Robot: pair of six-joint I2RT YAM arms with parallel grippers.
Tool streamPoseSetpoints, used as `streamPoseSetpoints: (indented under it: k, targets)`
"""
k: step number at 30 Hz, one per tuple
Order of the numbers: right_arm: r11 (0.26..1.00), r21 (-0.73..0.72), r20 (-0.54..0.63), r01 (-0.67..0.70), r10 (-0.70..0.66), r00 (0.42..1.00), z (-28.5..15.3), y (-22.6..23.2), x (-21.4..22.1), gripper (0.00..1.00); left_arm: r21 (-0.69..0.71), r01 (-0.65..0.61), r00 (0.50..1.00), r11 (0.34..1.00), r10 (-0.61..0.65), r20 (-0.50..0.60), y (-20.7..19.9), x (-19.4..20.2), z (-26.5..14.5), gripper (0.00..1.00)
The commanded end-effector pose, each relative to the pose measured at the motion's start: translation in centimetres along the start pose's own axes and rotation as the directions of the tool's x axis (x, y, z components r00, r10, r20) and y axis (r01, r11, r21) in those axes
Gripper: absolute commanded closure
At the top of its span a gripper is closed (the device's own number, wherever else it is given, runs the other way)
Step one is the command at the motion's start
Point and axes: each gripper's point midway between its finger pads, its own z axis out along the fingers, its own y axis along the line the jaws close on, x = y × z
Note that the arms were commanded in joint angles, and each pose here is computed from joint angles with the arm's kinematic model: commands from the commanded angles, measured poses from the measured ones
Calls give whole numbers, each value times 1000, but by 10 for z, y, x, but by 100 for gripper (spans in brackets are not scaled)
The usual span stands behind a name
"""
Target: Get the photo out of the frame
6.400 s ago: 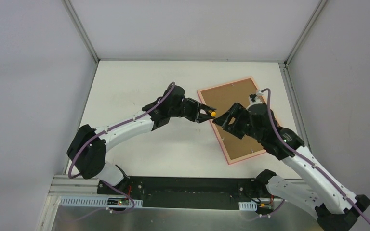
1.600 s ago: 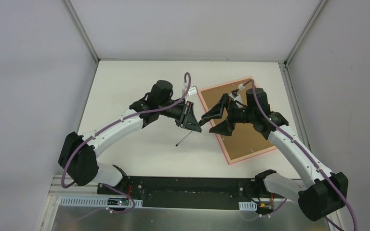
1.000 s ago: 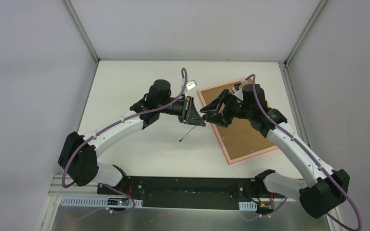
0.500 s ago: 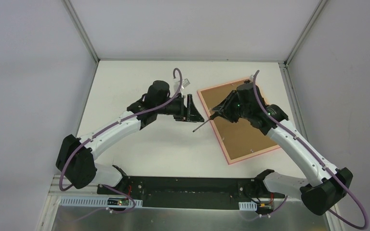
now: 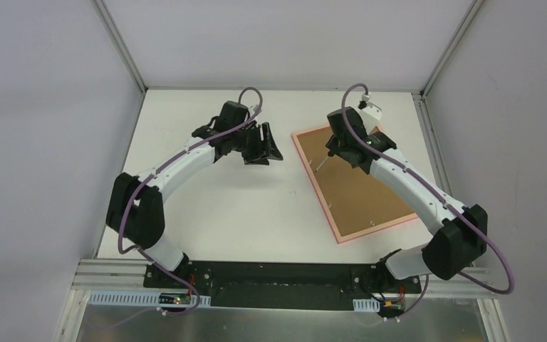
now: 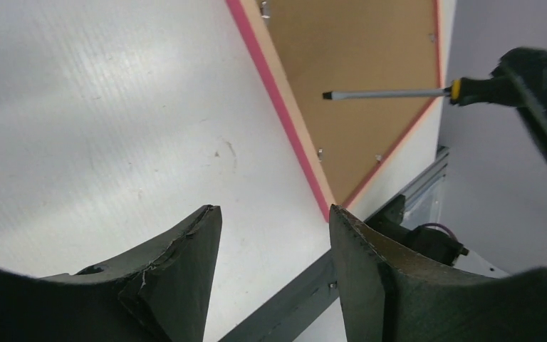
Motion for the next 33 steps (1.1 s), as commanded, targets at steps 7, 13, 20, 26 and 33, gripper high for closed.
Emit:
streamPoseSetpoints:
  k: [7,13,20,26,33]
  targets:
    - [985,-109,176,134,-113,978,55,62,-51,100,-127,-146,979,981,125,-160,37,15,-6,40]
    - [980,-130,160,152,-131,978,77,78,-50,100,-166,-177,968,970,141,-208,48,22,-15,38]
    - [978,-145,131,151,-132,982,92,91,-42,100,-175,-191,961,966,148,-234,48,25,-21,36]
    - [972,-131,113,193,-179,977,96,89,-28,100,-168,-203,958,965,159,-240,45,24,-24,36]
    - [953,-129,94,273,-262,960,93,87,-8,100,-162,-204,957,966,161,-243,44,24,-24,36]
